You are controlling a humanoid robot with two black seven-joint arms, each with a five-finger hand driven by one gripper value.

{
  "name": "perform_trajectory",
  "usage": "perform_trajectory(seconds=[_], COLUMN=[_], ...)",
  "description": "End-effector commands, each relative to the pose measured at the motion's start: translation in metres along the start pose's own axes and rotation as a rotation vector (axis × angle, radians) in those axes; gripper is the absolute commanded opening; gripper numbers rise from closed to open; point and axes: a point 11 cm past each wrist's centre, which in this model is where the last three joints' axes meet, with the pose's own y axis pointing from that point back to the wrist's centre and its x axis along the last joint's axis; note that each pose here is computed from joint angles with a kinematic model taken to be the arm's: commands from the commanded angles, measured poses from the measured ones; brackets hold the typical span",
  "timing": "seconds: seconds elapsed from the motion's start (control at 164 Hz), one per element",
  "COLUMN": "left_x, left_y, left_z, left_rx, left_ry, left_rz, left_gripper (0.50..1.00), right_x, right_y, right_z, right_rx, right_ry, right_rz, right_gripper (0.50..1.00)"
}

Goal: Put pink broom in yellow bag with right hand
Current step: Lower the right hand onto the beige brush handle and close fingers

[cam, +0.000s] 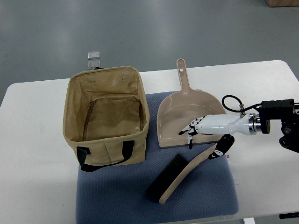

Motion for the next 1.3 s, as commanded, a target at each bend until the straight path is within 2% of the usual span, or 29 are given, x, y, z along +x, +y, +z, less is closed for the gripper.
perform_trajectory(seconds=[0.0, 0.618, 0.905, 1.15, 1.296], left_x=[0.000, 0.000, 0.000, 0.000, 0.000], left_y=[0.000, 0.000, 0.000, 0.000, 0.000], left_z=[0.000, 0.000, 0.000, 0.000, 0.000], left_rx=[0.000, 0.000, 0.000, 0.000, 0.000], left_ry=[0.000, 0.000, 0.000, 0.000, 0.000], left_rz=[0.001, -0.001, 0.001, -0.001, -0.001], left_gripper=[1.000, 1.000, 1.000, 1.000, 1.000], right_x=[-0.006, -0.017, -0.017, -0.017, -0.017], right_y=[-0.002, -0.002, -0.002, -0.001, -0.002], right_z=[-0.001, 0.002, 0.003, 0.004, 0.005], right_rx=[0.000, -0.013, -0.017, -0.021, -0.021], right_ry=[0.017, 0.094, 0.105, 0.106, 0.105], right_rz=[-0.009, -0.012, -0.008, -0.006, -0.007], right_gripper=[0.928, 0.926, 0.901, 0.842, 0.832])
